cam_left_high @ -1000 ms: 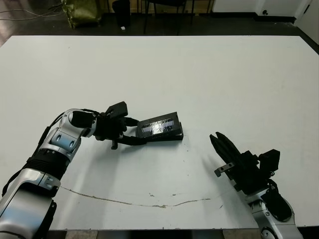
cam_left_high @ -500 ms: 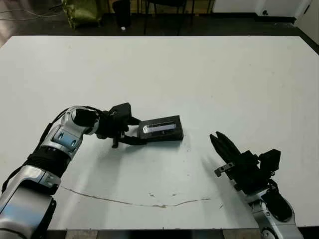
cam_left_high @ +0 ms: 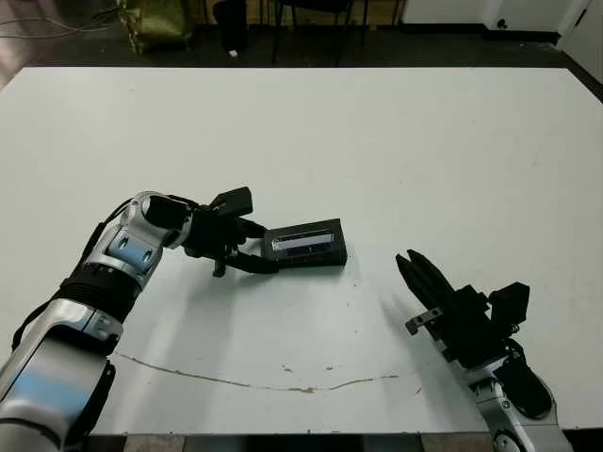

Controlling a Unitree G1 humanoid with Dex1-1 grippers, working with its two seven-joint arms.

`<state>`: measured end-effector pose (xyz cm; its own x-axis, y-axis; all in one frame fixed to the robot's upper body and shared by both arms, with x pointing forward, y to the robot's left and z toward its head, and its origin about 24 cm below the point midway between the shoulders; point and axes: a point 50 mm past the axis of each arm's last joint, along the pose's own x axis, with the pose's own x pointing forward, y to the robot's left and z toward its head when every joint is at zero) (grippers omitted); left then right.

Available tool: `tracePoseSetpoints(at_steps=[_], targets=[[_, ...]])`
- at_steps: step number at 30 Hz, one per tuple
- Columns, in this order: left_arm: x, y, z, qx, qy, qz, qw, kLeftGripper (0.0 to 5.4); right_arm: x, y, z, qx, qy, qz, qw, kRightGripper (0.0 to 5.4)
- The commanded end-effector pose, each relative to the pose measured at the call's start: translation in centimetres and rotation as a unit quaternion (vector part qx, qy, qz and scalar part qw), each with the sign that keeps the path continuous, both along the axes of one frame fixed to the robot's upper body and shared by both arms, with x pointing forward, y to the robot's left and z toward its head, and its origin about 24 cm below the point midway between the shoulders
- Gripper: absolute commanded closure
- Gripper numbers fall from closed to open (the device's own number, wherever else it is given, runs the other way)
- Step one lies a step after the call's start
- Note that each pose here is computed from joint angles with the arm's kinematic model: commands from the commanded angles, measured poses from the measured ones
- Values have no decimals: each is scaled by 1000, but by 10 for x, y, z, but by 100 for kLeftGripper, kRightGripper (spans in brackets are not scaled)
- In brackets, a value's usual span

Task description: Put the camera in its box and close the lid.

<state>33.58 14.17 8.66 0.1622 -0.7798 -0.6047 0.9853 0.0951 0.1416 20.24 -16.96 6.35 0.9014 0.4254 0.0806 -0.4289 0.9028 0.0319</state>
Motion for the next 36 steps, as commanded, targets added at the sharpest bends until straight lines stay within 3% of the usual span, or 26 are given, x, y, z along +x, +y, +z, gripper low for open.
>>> tracePoseSetpoints(at_steps=[1,17,36], targets=[[0,-6,-9,6,14,1,1000,349,-2,-3,-3,-10,10,-10,1000,540],[-3,-17,-11,10,12,-13,1000,349,-2,-4,-3,-8,16,-11,1000,540],[2,-30,5,80,-8,-74,994,362,-3,-2,-5,-4,18,-10,1000,540]])
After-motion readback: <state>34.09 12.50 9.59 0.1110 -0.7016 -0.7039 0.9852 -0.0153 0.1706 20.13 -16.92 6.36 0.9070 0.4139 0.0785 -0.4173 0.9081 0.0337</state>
